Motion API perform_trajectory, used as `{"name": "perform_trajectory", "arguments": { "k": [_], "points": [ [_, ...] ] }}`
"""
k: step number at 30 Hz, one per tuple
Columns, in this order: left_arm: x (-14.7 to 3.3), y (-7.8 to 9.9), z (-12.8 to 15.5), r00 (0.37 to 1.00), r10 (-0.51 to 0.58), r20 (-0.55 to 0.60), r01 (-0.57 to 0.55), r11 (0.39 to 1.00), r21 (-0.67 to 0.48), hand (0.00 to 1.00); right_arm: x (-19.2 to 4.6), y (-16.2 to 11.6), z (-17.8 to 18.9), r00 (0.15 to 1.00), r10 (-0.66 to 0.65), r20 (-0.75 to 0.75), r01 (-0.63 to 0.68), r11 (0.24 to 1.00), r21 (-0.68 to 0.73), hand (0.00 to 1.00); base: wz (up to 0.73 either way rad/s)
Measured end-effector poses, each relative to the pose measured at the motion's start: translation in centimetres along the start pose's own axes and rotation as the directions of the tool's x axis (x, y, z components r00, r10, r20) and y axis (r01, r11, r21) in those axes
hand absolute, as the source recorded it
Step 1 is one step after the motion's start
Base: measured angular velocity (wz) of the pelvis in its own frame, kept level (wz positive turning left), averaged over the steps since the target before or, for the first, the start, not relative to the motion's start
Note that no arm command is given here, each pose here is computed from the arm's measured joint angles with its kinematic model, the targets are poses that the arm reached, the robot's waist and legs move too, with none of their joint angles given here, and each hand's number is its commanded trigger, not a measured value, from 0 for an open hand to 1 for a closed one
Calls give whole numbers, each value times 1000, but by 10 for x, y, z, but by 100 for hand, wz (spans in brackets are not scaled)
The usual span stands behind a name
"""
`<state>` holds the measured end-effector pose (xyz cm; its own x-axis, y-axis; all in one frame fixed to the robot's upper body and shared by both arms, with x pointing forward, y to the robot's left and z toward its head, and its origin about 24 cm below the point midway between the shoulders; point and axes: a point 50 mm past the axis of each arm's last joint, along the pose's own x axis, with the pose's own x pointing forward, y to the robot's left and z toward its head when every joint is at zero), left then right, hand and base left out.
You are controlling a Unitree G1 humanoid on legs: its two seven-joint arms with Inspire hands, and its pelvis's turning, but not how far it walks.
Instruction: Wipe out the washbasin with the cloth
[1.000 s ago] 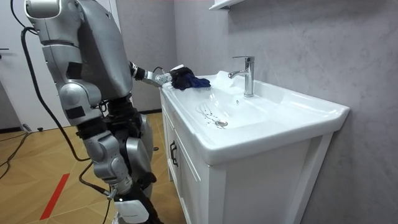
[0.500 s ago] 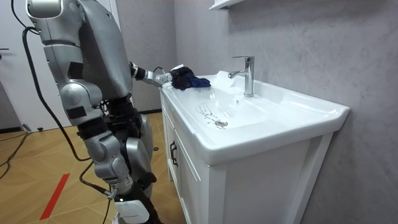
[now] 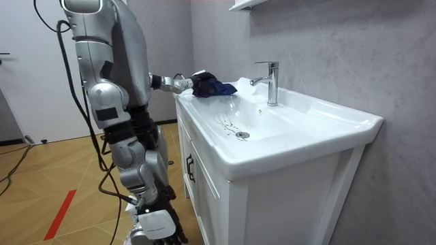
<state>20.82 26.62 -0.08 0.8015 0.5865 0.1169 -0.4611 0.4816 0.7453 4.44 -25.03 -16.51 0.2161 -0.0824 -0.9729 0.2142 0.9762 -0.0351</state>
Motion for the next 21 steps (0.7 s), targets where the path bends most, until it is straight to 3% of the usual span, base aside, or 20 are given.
{"name": "perform_trajectory", "arguments": {
  "k": [9, 21],
  "points": [
    [-8, 2, 32, 990, -4, 139, 12, 999, -53, 100, -1, -4, -1, 1000, -12, 16, 12, 1000, -1, 0, -1],
    [-8, 4, 38, 976, 8, 216, -16, 999, 35, 100, -1, -3, -2, 1000, 8, 13, -8, 1000, 3, 0, -1]
  ]
}}
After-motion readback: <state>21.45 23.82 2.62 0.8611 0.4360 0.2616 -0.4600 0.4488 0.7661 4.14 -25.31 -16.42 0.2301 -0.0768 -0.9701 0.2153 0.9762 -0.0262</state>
